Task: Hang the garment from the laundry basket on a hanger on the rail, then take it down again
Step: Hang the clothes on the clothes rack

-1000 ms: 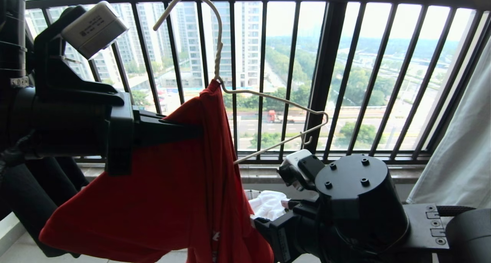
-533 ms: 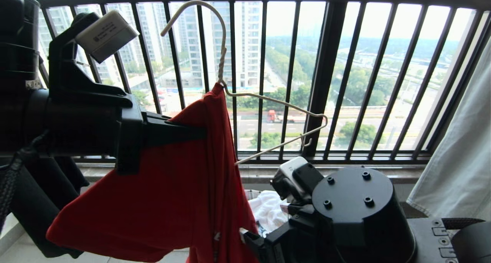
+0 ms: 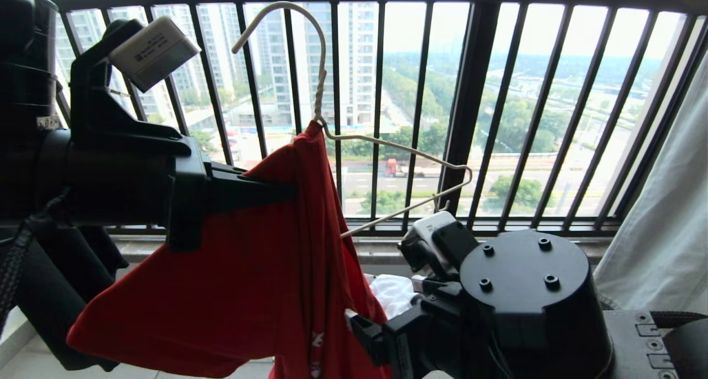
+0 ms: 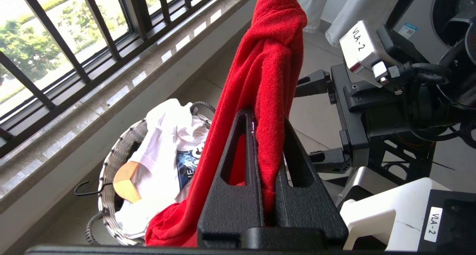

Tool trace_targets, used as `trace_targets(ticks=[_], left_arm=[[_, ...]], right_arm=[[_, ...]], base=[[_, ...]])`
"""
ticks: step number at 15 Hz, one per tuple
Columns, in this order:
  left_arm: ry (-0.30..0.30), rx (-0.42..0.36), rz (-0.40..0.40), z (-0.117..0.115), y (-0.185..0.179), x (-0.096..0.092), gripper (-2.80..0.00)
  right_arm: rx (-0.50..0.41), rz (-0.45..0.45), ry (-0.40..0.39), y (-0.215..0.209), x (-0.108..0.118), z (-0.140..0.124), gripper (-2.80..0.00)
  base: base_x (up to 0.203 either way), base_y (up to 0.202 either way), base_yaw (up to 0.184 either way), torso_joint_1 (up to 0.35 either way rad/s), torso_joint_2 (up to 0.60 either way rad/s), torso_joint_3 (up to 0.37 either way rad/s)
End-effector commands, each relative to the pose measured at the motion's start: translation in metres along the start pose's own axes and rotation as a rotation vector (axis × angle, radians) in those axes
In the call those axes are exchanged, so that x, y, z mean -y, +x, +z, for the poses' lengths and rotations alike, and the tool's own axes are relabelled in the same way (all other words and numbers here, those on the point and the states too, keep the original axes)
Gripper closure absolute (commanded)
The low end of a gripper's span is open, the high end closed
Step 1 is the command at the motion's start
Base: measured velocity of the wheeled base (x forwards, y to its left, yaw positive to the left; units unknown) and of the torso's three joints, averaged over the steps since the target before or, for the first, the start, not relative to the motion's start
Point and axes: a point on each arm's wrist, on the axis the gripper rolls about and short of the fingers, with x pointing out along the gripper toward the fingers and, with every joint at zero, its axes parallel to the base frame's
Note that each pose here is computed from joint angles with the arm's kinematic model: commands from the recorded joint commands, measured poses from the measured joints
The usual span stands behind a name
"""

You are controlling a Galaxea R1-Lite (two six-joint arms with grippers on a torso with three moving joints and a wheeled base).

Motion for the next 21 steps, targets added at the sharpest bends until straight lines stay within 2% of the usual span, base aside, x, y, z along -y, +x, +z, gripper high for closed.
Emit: trace_targets(ticks=[1,7,13,21], left_arm=[[0.004,0.009,-0.002,0.001,-0.004,0.002,0.00],[0.006,0.012,-0.002,0.001,-0.005,0.003,0.00],[0.003,0.006,-0.002,0.001,-0.002,0.001,0.00],[0.004,0.009,-0.002,0.001,-0.003,0.002,0.00]], right_arm=[[0.013,-0.056,0.000,0.011,-0.002,-0.004,-2.80],[0.080,-0.103,0.041,0.013,0.005,0.008,-2.80],[0.131,-0.103,0.065,0.000,0.008,0.020,-2.80],[0.088,-0.133,0.036,0.015,0.005,0.008,-2.80]], base=[[0.000,0.000,0.000,0.000,0.00,0.000],[0.000,0.000,0.000,0.000,0.00,0.000],[0.000,0.000,0.000,0.000,0.00,0.000],[0.000,0.000,0.000,0.000,0.00,0.000]])
